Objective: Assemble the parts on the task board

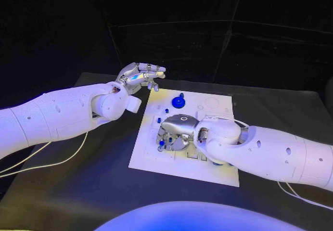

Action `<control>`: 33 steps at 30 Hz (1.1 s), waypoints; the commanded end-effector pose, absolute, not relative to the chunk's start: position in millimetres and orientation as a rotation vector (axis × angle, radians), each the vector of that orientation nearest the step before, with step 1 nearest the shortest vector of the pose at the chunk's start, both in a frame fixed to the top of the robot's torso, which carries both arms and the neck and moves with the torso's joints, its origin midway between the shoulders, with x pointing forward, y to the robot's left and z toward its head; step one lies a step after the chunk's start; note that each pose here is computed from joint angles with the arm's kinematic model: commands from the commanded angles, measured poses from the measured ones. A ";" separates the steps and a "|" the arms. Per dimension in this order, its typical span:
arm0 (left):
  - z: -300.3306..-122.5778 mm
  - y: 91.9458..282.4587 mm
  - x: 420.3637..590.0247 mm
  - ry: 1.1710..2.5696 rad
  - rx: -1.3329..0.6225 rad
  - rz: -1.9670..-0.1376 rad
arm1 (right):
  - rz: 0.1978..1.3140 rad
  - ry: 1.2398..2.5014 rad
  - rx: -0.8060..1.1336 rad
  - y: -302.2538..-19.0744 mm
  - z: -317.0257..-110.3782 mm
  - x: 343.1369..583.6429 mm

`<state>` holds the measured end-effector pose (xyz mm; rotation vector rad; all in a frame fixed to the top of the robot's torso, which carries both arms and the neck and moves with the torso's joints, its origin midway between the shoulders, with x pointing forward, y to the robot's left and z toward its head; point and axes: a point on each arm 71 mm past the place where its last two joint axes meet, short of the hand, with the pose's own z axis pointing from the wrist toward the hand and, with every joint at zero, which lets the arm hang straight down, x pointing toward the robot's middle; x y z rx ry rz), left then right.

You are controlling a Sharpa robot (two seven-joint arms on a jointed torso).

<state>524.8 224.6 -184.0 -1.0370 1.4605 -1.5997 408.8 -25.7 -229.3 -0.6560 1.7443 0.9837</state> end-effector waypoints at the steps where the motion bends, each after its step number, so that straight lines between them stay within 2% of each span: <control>1: -182.4 223.8 525.0 1.459 -1.033 -1.614 | 0.976 1.721 -0.660 -25.2 -230.1 406.9; 12: -182.4 224.4 525.0 1.459 -1.033 -1.614 | 0.999 1.686 -0.655 -25.5 -228.6 404.4; 33: -182.8 223.1 525.6 1.464 -1.030 -1.617 | 0.999 1.726 -0.689 -22.3 -231.5 400.4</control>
